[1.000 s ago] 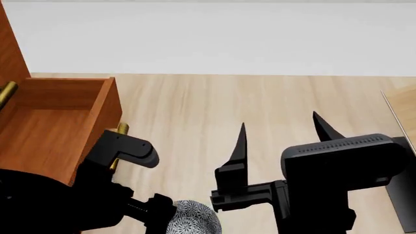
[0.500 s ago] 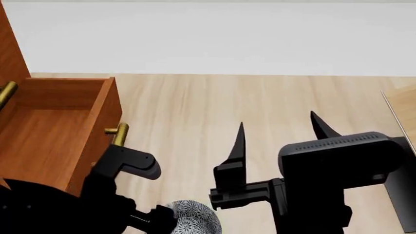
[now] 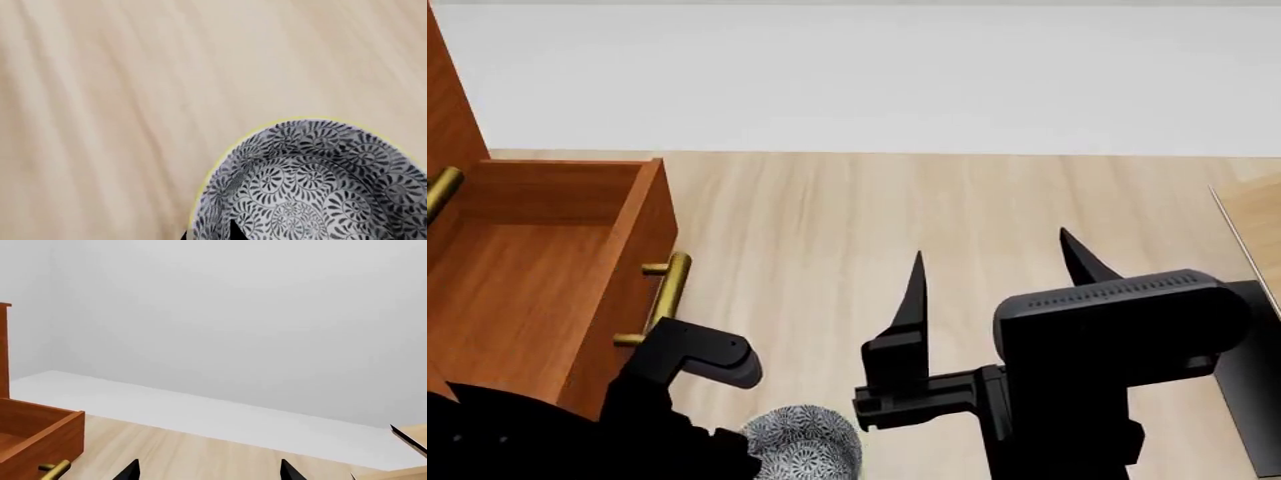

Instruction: Put the bowl in the bottom drawer of the cabinet.

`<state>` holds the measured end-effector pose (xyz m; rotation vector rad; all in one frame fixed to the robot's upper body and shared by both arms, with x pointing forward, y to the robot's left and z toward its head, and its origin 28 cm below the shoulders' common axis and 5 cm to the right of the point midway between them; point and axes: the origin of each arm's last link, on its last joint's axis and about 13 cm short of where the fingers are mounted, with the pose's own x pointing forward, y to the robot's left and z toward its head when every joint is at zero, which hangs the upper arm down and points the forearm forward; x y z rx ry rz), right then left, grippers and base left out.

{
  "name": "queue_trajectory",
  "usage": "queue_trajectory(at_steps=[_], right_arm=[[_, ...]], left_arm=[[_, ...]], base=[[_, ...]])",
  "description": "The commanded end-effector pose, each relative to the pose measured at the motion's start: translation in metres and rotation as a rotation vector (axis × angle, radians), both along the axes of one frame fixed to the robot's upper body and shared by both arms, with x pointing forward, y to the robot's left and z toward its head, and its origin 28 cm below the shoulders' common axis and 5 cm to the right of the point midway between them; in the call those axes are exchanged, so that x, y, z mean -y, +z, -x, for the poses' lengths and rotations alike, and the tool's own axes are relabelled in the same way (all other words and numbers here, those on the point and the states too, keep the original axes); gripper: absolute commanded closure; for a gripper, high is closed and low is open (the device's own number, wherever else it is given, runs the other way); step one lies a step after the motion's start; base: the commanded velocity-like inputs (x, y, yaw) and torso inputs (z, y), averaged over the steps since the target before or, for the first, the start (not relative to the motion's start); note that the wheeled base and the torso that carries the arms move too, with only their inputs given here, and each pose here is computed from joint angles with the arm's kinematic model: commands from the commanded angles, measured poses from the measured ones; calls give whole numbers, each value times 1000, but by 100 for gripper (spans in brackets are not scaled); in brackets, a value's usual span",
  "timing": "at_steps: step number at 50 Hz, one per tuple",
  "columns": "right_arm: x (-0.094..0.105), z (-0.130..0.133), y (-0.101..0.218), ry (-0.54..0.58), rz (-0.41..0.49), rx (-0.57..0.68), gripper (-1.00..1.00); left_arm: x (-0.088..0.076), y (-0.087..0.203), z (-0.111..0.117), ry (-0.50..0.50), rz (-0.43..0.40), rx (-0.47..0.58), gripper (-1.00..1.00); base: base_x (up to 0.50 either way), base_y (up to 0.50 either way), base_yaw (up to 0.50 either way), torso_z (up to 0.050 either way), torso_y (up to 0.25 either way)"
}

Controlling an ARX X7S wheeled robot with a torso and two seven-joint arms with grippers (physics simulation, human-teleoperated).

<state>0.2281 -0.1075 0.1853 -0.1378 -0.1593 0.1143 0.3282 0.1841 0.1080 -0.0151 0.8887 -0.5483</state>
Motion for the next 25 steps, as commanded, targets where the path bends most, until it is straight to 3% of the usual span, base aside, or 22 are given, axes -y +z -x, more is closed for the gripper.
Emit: queue_trajectory(at_steps=[1, 25], right_arm=[[0, 0, 0, 1, 0, 1, -100], [0, 2, 2, 4, -3, 8, -100]], left_arm=[[-1, -3, 1, -2, -4, -9, 100], [-4, 22, 16, -5, 33, 78, 100]], base=[[0, 0, 0, 0, 0], [0, 0, 0, 0, 0]])
